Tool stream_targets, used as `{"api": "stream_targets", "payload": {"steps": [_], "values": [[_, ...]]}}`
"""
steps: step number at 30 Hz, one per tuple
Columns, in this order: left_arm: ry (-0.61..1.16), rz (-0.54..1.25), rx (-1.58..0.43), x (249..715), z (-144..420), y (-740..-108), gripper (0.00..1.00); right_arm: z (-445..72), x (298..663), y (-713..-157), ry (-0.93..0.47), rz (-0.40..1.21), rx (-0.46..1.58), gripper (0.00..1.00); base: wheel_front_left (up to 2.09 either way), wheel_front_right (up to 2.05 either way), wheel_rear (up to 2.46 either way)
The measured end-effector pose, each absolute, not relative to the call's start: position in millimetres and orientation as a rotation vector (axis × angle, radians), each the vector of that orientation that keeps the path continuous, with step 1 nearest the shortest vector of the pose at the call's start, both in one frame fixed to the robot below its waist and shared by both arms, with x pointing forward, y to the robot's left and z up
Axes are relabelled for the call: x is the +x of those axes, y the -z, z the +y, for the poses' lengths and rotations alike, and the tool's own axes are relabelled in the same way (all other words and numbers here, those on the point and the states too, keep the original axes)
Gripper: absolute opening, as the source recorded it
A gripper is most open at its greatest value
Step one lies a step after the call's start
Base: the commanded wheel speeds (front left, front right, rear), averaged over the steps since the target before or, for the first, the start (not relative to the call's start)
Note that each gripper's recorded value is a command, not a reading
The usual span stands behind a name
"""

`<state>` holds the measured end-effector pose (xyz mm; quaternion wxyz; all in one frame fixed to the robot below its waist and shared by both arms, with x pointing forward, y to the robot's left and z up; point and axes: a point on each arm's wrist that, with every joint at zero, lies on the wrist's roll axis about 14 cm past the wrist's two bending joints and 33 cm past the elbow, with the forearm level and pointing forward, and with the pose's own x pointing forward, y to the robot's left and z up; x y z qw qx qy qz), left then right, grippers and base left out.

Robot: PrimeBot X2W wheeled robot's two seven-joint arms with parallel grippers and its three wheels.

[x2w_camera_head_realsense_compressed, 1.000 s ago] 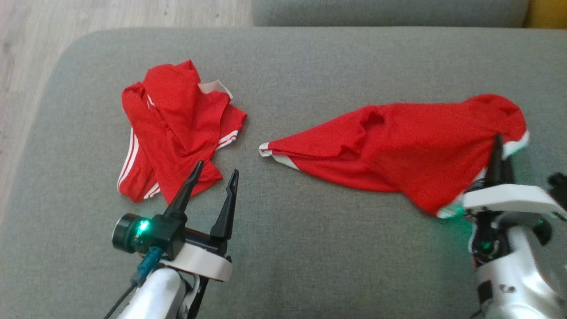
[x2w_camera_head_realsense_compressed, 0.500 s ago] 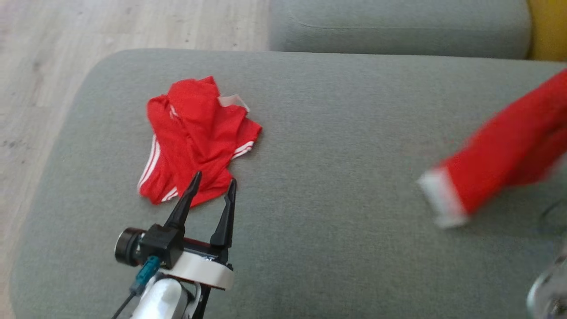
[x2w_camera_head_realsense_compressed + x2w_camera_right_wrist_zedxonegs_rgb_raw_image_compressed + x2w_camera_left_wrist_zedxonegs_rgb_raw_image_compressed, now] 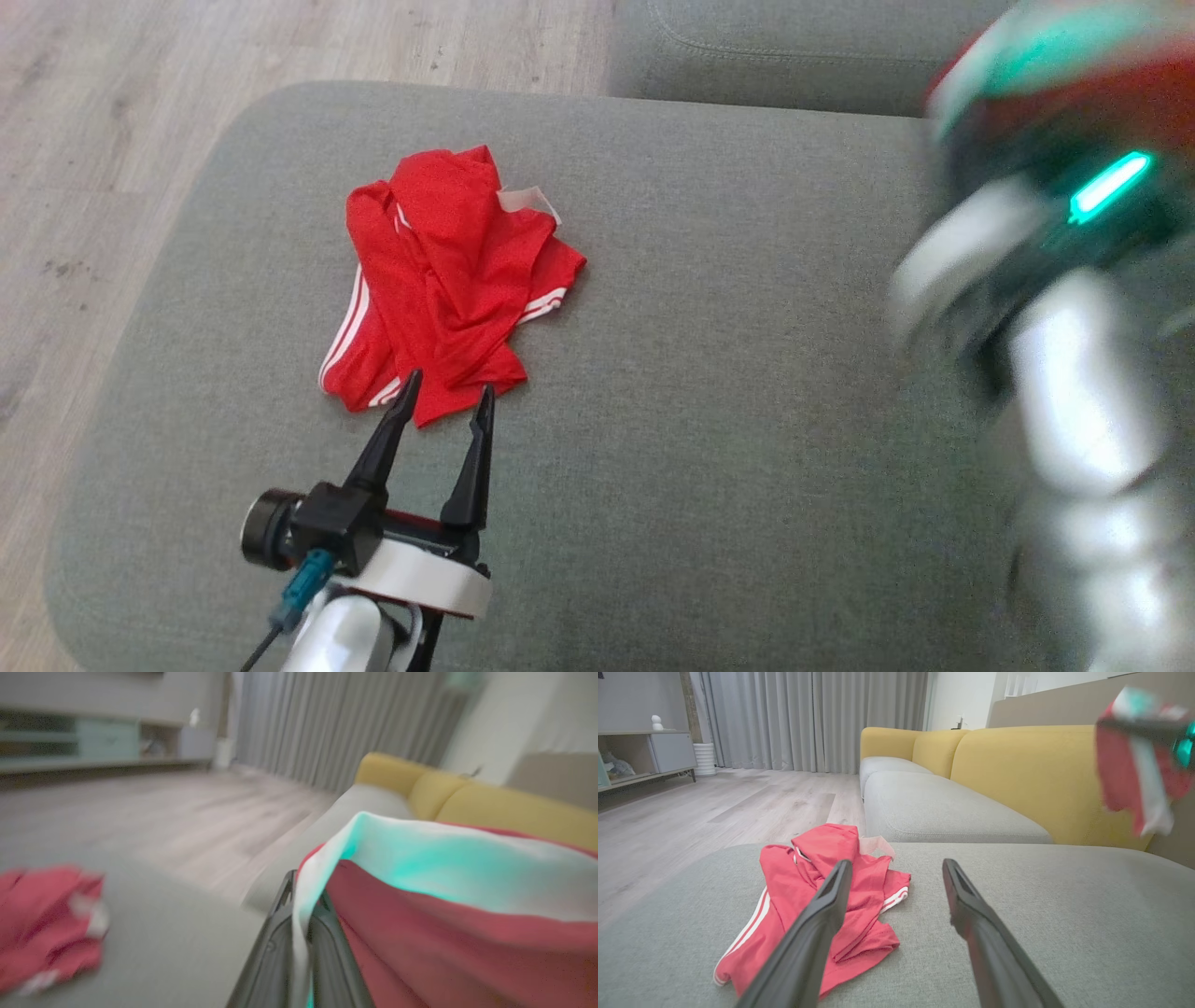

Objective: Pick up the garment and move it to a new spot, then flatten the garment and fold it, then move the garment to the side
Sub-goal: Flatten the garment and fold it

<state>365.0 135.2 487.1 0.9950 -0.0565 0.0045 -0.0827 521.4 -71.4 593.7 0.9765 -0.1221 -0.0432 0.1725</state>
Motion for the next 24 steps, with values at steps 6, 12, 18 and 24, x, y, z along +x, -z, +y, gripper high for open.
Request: {"api": "stream_targets", "payload": {"steps": [6,12,18,24], "values": [[0.168,-0.001,-0.111,369.6,135.9,-489.7,1.00,-31.9,429.5,-427.0,-0.567,0.338,-0.282,0.00,0.00,0.00,0.00],[0.204,-0.003,-0.101,374.6,127.1,-489.9,1.00,-25.6,405.0,-408.4,-0.617,0.382,-0.276,0.00,0.00,0.00,0.00],[0.251,-0.012,-0.106,378.5,112.2,-493.1,1.00,-34.8,404.4,-421.8,-0.578,0.323,-0.222,1.00,0.00,0.00,0.00],[0.292,-0.026,-0.106,381.8,97.0,-498.0,1.00,-59.2,404.0,-445.1,-0.469,0.229,-0.108,1.00,0.00,0.00,0.00]]}}
